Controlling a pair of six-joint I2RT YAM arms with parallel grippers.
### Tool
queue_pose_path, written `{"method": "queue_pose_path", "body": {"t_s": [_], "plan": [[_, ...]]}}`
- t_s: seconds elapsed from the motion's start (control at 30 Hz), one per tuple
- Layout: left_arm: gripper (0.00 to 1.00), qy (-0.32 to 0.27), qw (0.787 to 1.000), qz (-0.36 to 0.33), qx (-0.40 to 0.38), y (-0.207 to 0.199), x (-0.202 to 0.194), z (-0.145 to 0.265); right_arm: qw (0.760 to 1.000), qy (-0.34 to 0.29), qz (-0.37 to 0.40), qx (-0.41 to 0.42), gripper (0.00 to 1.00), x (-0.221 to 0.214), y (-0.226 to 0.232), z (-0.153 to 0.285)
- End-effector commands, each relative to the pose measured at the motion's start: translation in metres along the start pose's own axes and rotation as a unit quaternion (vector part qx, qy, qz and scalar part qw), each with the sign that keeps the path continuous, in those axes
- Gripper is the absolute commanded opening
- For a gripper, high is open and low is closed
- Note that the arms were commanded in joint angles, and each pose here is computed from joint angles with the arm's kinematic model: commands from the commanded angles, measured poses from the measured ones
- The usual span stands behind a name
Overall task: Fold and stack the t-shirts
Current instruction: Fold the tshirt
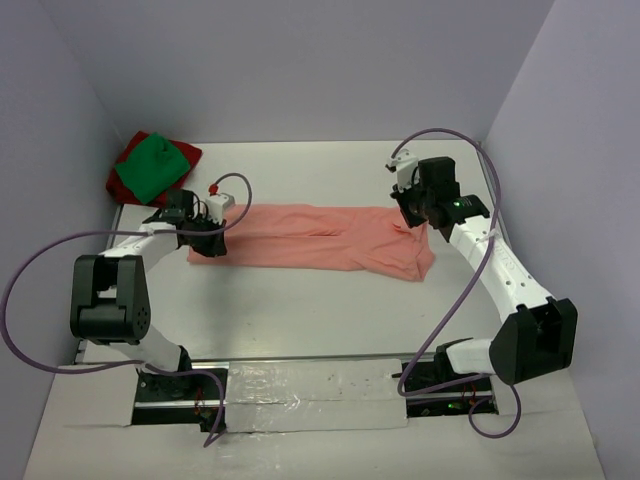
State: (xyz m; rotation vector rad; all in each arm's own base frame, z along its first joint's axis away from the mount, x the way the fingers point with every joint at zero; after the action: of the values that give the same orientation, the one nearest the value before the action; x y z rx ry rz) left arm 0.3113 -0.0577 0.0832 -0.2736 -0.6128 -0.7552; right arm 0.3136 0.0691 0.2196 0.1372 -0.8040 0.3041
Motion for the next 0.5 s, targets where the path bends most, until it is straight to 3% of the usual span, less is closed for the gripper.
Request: {"method": "queue_pose_path", "body": {"t_s": [0.0,0.13,0.3,0.47], "plan": [[0.00,-0.048,0.993,-0.001,0.110,0.034,0.027,0.007,1.000,-0.017,-0.005,0.006,0.00,0.004,0.004,0.007],[0.00,-0.053,0.986,0.002,0.160,0.057,0.034,0.000,1.000,-0.015,-0.004,0.005,0.00,0.002,0.003,0.007],[0.00,-0.126,0.961,0.007,0.248,0.082,0.058,0.006,1.000,-0.005,-0.005,0.005,0.00,-0.004,0.003,0.002],[0.00,-0.105,0.960,0.018,0.259,0.097,0.054,-0.011,1.000,-0.016,0.004,-0.008,0.00,-0.003,0.000,0.010]]}}
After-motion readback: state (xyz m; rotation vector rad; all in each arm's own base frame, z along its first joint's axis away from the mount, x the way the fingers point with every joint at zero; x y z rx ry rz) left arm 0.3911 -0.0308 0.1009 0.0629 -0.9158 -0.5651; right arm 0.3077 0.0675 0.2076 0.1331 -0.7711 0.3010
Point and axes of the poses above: each gripper's point midway between its finger pads, its own z axis back along the fingers, its own y axis along the line the jaws close on, x = y × z, the point moved 5 cm from there along z, back along the fingers, and after that the axes turned 15 degrees about -z, right-handed, at the moved point
